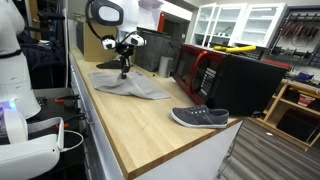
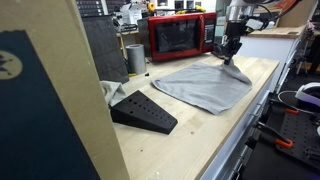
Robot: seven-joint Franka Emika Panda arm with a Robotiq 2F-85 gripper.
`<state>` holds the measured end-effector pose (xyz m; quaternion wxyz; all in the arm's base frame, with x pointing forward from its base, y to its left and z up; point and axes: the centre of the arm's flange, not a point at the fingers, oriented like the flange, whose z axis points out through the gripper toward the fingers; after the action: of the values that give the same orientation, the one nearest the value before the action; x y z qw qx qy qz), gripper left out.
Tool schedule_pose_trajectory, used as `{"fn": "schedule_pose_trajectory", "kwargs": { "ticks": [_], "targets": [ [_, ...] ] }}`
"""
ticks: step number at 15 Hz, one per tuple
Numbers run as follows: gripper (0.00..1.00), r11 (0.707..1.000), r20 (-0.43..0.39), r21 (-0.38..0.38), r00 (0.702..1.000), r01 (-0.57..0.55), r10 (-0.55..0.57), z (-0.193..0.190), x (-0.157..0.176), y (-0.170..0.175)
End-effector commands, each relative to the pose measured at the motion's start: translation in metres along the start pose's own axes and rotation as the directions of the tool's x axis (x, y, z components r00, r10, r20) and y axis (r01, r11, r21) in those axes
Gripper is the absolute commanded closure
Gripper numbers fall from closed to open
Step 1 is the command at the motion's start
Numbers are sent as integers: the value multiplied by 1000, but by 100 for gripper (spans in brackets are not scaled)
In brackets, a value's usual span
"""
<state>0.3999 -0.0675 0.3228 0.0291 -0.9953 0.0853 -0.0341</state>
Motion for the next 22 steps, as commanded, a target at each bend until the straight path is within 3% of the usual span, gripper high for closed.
{"fn": "schedule_pose_trajectory", "kwargs": {
  "ticks": [1,11,22],
  "targets": [
    [99,999,-33,-11,998,48,-48,-6,4,-46],
    [99,974,-41,-18,973,228,-228,-3,-19,-161],
    [99,885,-3,-35,886,464,-464,14,-76,-249]
  ]
}}
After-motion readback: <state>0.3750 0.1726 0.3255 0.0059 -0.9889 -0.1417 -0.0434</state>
